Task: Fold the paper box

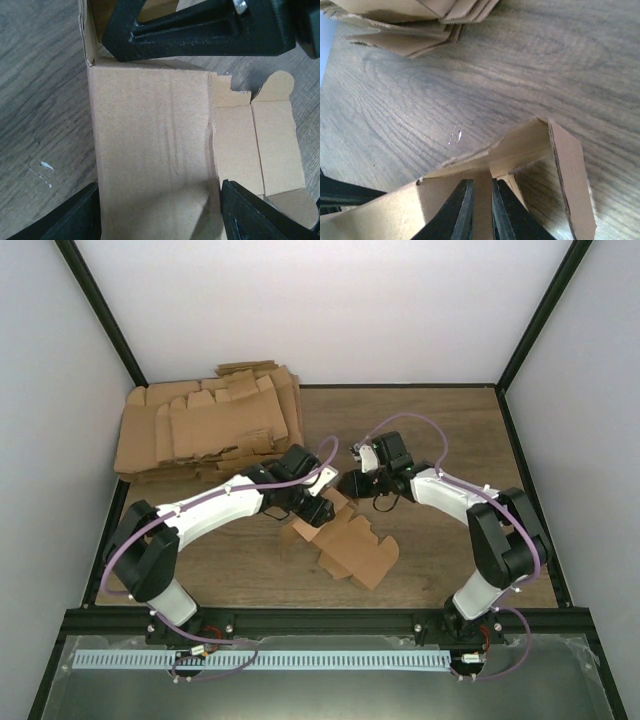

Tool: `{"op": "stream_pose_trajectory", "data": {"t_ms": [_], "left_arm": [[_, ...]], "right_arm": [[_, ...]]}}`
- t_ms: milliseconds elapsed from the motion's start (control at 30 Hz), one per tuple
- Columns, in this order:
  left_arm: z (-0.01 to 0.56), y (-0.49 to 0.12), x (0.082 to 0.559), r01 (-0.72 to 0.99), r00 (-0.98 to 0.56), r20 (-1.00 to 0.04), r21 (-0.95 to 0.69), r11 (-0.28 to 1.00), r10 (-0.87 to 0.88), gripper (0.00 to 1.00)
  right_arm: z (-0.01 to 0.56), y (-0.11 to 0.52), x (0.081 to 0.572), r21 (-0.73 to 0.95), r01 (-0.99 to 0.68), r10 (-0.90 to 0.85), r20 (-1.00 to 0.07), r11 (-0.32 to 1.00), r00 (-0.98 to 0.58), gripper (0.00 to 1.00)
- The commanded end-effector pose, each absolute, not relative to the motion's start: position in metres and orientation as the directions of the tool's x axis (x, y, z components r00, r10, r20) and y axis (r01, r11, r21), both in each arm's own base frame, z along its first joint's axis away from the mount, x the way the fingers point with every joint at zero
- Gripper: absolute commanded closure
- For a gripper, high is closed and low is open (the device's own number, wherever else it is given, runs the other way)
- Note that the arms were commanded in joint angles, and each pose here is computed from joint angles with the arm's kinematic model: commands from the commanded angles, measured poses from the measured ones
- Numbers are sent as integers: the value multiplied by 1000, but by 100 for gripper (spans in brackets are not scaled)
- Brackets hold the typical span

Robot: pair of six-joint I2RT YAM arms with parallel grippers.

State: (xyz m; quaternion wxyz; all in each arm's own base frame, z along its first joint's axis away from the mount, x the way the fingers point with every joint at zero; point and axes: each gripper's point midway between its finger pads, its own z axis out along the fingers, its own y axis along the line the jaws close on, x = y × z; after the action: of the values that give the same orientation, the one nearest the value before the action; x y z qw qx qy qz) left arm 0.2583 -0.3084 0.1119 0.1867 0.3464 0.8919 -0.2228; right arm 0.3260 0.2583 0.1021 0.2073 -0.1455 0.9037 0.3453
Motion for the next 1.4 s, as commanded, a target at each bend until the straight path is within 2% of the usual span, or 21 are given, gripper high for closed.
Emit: {"op": "stream_pose_trajectory", "data": {"t_ms": [0,300,633,767,900,1067,1100,1167,1233,1367], "left_arm": [[117,-312,258,708,-683,-516,-291,644,518,35],[109,-308,251,709,-686,-499,-296,640,529,35],[114,-307,244,726,-671,-505,-300,619,542,36],[114,-307,242,727,-671,-503,-303,617,544,36],[111,-305,242,721,-677,-494,-296,627,545,36],[111,-305,243,721,-676,-496,-291,629,545,36],[111,-305,242,721,-675,-496,-290,629,546,36],[110,-305,242,721,-676,-494,-289,630,547,36],[110,-304,241,721,-676,-494,-286,632,547,36],[109,-304,240,720,-676,-491,-285,632,549,36]], "right_arm": [[102,264,315,612,-421,-131,-461,669,-878,88],[91,261,299,636,-413,-137,-436,652,-889,90],[75,244,304,550,-417,-120,-494,723,-861,91],[76,240,307,524,-423,-112,-524,739,-844,99],[75,239,310,511,-426,-109,-538,747,-836,99],[73,239,311,510,-433,-107,-547,743,-830,99],[72,239,311,505,-433,-107,-551,747,-827,97],[70,238,311,494,-433,-107,-558,754,-823,86],[70,238,311,488,-435,-108,-563,757,-820,83],[69,240,308,494,-438,-111,-560,751,-821,87]]}}
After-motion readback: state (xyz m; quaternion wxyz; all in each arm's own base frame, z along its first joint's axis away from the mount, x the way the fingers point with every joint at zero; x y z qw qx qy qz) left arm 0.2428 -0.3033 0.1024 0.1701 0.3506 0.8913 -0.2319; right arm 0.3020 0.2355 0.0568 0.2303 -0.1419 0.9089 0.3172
